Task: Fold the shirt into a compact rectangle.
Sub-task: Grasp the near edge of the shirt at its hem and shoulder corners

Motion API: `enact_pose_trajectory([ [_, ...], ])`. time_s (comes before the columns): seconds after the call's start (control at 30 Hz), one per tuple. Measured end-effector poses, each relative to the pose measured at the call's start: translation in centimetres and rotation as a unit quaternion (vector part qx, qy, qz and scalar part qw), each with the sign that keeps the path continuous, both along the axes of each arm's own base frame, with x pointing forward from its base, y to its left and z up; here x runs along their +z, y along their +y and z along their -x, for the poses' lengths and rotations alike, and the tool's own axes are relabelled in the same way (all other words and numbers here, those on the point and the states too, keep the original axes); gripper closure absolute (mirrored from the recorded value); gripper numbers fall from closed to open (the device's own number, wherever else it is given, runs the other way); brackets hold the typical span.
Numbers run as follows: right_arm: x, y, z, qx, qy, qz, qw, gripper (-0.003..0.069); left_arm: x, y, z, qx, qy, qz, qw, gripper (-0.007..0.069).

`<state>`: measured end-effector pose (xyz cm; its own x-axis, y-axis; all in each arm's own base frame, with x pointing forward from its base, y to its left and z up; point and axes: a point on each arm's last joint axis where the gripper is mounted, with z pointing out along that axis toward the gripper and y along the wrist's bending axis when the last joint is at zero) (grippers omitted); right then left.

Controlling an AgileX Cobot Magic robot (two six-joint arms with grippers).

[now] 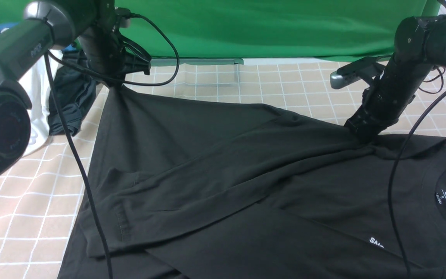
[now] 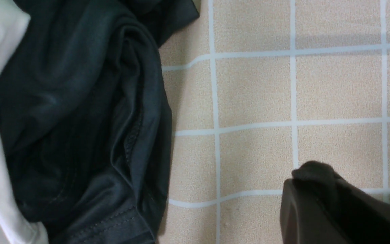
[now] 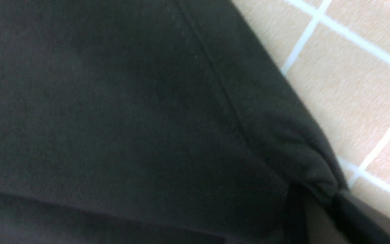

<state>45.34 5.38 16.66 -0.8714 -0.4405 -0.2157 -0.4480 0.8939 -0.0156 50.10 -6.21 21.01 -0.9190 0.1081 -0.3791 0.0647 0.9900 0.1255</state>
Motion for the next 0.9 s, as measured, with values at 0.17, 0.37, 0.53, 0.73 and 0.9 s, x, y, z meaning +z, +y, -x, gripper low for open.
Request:
enact_pose_trajectory([
  [0.17,2.1,-0.1,-1.6,-0.024,-0.059,-0.013,0.998,0.0598,1.3,0.6,-0.2,0.04,-0.018,0.003,0.999,0.0589],
  [0.37,4.7,-1.0,-3.2,-0.056,-0.124,-0.028,0.99,0.0599,2.2,1.8,-0.4,0.066,-0.04,0.008,0.997,0.0589],
  [0.53,3.3,-1.0,-4.0,-0.06,-0.134,-0.029,0.989,0.0599,1.8,1.9,-0.9,0.066,-0.052,0.013,0.996,0.0589],
  [0.73,1.4,-1.1,-5.5,-0.072,-0.179,-0.032,0.981,0.0424,1.3,1.7,-1.7,0.052,-0.083,0.013,0.995,0.0503],
  [0.9,6.3,-1.3,-5.2,-0.09,-0.179,-0.038,0.979,0.0163,4.8,2.6,-1.6,0.06,-0.087,-0.027,0.994,0.0316],
])
